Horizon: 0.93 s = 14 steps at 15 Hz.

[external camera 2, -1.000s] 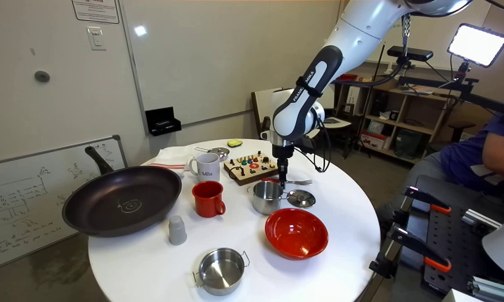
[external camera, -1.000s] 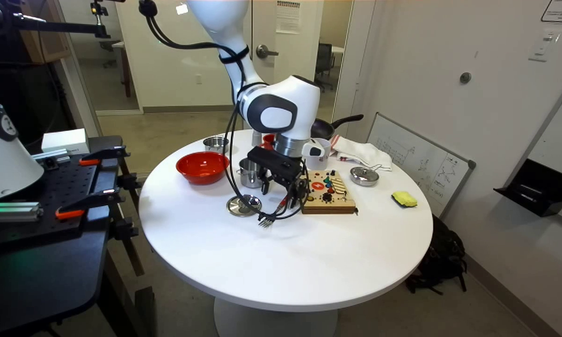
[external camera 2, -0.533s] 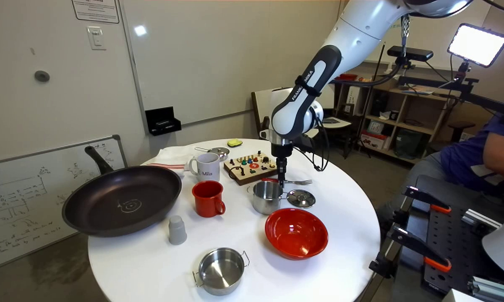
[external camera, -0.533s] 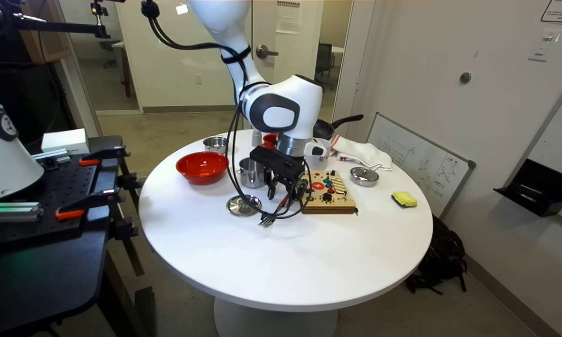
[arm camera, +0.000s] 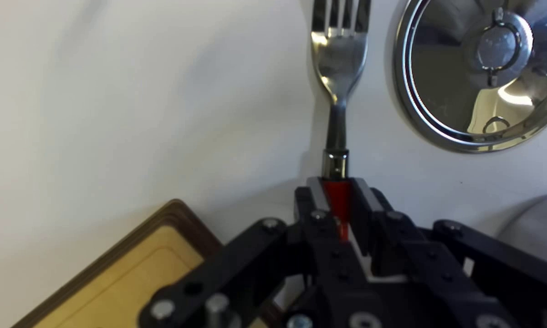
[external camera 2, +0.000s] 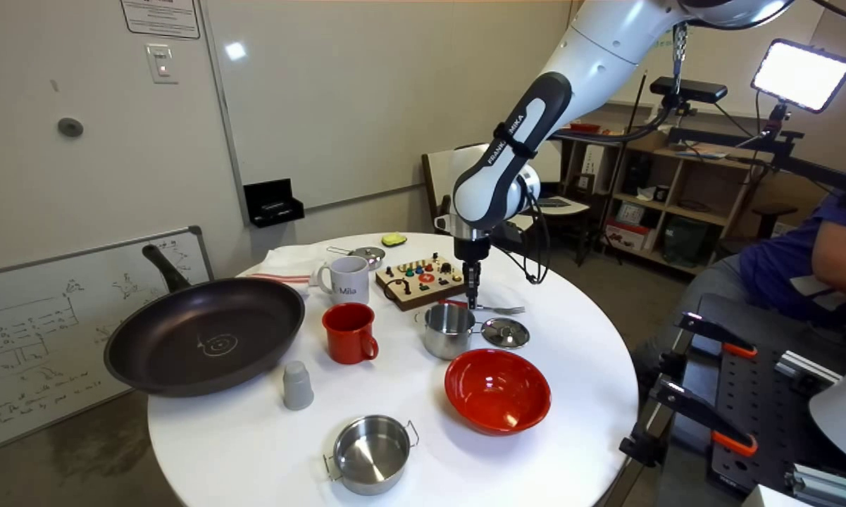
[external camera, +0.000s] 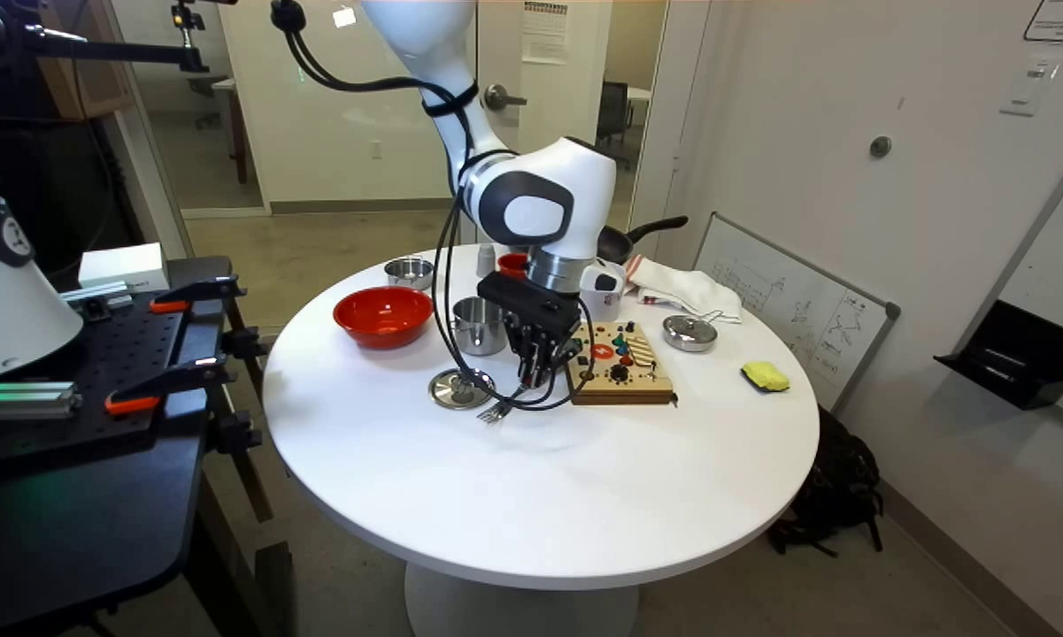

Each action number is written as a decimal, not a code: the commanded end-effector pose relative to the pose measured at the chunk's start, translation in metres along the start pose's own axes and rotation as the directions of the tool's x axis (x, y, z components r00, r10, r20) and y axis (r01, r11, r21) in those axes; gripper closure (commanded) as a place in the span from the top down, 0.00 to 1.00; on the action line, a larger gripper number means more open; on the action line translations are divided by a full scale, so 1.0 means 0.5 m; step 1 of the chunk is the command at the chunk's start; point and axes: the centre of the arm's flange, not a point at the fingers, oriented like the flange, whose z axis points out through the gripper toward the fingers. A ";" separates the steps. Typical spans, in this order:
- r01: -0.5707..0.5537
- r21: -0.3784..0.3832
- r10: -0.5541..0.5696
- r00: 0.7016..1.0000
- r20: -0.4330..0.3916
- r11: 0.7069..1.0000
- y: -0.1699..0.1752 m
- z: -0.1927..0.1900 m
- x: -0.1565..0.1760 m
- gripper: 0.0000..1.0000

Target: Pick up the lid from the pot and put it on the table, then pick up the folk and put it in the in the pot

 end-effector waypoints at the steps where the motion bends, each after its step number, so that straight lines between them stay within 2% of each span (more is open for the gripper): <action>1: -0.009 0.008 0.009 1.000 0.026 1.000 0.008 0.011 0.010 0.07; 7: -0.011 -0.006 0.011 0.999 0.050 1.000 -0.006 -0.020 0.005 0.07; 14: 0.023 -0.100 -0.017 0.998 0.058 0.995 -0.062 -0.143 -0.003 0.07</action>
